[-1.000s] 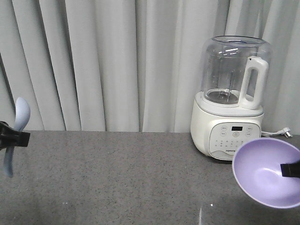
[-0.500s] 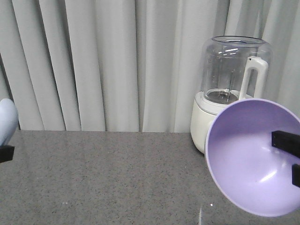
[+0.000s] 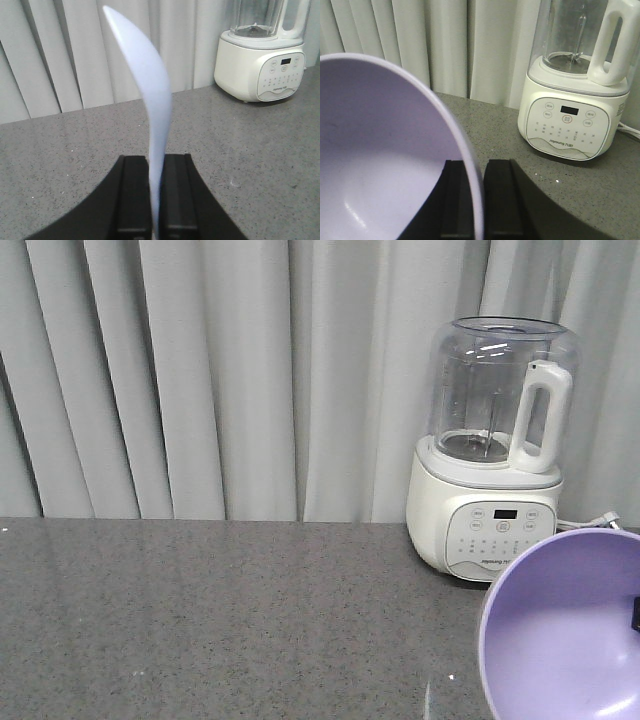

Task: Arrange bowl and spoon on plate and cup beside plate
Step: 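Grasp the lavender bowl rim with the right gripper and lift it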

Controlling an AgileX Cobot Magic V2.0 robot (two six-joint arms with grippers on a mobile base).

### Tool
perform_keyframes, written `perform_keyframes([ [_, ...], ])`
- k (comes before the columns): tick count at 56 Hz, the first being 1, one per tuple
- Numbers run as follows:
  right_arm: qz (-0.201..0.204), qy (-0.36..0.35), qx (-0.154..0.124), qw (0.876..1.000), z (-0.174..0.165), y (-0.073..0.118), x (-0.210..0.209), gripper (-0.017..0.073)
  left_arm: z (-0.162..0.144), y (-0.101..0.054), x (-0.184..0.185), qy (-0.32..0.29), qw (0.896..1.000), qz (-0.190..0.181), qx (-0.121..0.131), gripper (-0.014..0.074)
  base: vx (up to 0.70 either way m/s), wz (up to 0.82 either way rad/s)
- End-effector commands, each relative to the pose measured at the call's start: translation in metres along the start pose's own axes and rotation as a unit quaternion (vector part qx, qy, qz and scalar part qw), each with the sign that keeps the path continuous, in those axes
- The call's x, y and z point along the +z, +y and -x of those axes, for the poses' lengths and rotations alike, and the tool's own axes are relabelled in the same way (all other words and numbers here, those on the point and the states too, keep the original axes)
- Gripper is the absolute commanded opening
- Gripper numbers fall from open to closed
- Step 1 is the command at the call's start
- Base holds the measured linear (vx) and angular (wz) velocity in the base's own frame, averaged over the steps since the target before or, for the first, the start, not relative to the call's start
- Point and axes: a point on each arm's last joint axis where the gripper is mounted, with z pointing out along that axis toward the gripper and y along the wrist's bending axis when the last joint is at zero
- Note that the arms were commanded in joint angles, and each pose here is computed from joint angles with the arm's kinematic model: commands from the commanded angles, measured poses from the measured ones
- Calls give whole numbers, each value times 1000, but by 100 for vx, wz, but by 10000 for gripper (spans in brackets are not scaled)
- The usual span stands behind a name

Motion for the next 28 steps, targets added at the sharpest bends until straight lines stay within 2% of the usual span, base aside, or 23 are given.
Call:
perform_keyframes([
  [1,-19,-50,3,999,15,-3,-5,-9,15,1,-3,-52,999,8,-10,0,0,0],
  [28,-18,-48,3,999,15,-2,-5,-9,12,1,-2,-45,999,6,-10,0,0,0],
])
